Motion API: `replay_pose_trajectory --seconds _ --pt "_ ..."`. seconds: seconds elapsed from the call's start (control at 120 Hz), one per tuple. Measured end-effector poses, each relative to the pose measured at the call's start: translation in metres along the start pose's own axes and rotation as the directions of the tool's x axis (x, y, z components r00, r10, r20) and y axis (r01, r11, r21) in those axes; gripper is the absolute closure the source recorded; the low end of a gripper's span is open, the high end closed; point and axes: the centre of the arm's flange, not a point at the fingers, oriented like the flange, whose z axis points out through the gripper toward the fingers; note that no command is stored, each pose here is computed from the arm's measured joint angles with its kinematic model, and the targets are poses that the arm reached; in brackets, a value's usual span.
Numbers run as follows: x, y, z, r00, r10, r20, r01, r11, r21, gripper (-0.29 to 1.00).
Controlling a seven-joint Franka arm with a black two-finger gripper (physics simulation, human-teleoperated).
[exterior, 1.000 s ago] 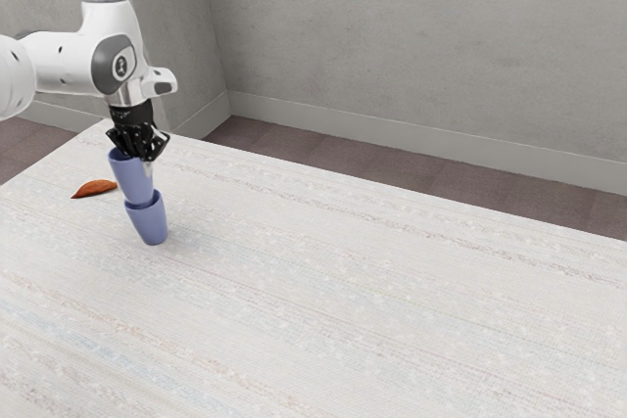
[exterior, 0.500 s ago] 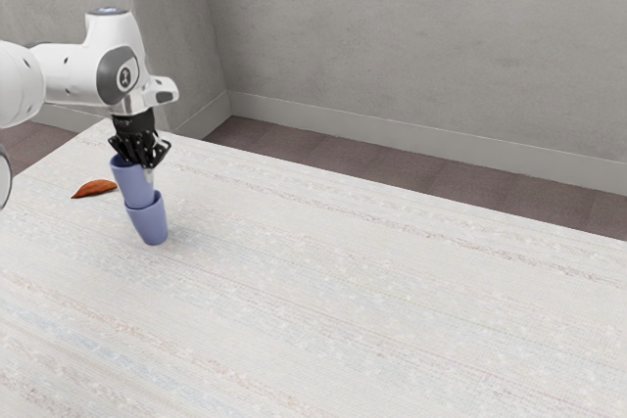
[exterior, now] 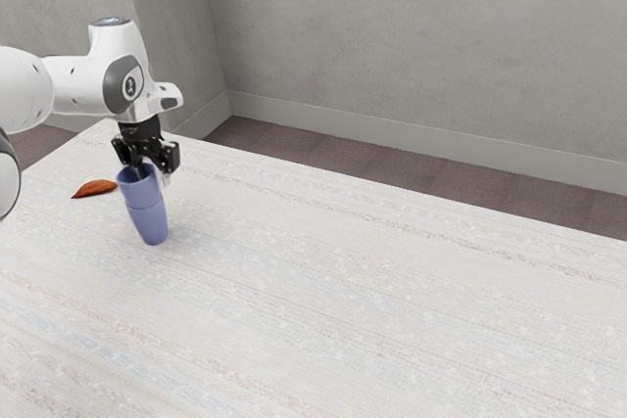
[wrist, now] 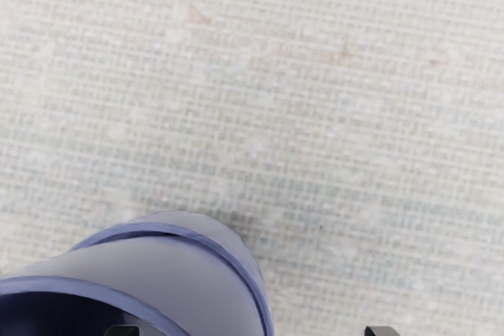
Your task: Place the right cup onto the left cup
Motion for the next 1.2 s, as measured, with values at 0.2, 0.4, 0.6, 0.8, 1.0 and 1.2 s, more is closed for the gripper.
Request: replay_pose_trajectory --seconds 0.2,0.4,0.6,0.8,1.0,1.2 --pt "-0.003 -0.001 -0.013 1.000 -0.003 -0.024 0.003 1.000 -0.011 0.13" --pt "-0.023 0.005 -0.056 0.999 0.009 -0.032 -0.010 0.999 -0.041 0.05" --pt "-0.038 0.048 -0.085 0.996 0.084 -0.012 -0.085 0.994 -0.074 0.02" --pt "-0.046 0.096 -0.110 0.985 0.169 -0.018 -0.170 0.982 -0.084 0.01" --pt "-0.056 0.128 -0.152 0.968 0.238 -0.074 -0.244 0.967 -0.071 0.00" --pt "-0.069 0.139 -0.192 0.957 0.274 -0.092 -0.280 0.958 -0.060 0.00"
